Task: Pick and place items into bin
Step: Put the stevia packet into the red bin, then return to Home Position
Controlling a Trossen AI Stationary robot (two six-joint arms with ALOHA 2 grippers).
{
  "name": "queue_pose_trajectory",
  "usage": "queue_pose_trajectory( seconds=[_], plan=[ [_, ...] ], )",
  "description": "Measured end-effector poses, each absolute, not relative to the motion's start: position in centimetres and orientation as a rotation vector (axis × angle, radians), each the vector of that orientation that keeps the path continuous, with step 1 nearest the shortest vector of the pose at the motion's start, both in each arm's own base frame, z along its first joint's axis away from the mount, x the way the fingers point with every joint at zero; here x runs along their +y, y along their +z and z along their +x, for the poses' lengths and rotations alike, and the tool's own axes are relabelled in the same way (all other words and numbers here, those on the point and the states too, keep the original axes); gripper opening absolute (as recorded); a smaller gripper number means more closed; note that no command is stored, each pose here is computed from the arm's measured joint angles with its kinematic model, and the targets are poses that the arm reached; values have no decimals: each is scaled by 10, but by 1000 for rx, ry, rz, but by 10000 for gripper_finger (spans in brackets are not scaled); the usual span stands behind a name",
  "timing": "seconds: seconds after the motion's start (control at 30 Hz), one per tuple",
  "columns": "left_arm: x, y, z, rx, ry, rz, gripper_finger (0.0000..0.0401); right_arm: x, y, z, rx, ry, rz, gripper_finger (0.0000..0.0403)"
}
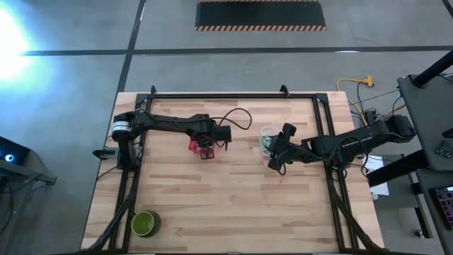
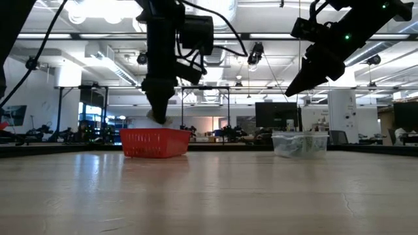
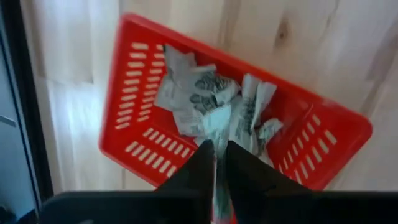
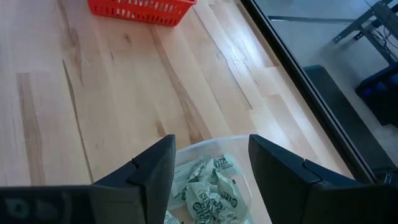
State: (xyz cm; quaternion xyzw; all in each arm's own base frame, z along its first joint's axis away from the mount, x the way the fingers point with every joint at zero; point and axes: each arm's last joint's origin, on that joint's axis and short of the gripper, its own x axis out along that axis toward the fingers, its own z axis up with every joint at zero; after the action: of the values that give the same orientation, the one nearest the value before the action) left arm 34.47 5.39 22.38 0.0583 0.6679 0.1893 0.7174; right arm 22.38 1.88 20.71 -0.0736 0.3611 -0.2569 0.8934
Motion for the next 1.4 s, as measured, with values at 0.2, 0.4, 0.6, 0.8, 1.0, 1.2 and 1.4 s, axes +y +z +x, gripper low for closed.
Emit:
queue_pose_trajectory(
  seconds=[0.2, 0.4, 0.6, 0.8, 1.0, 1.2, 1.4],
  plan=[
    [55, 215, 341, 1499, 446, 159, 86, 19, 207, 224, 749, -533, -152, 194],
    [55, 219, 342, 1482, 454, 176, 130, 19, 209, 226, 718, -530, -148, 194],
    [50, 252, 335, 1372, 458, 167, 134, 20, 214, 231, 672, -509, -192, 194],
    [31, 301, 302, 1181, 450, 179, 134, 20, 216, 230, 673, -500, -220, 194],
    [9, 333, 248, 738, 399, 161, 134, 22, 227, 222, 594, -488, -188, 194],
    [1, 318, 184, 396, 335, 103, 135, 34, 241, 204, 431, -402, -169, 194],
    [1, 289, 138, 172, 278, 44, 135, 41, 247, 174, 240, -311, -139, 194]
  ],
)
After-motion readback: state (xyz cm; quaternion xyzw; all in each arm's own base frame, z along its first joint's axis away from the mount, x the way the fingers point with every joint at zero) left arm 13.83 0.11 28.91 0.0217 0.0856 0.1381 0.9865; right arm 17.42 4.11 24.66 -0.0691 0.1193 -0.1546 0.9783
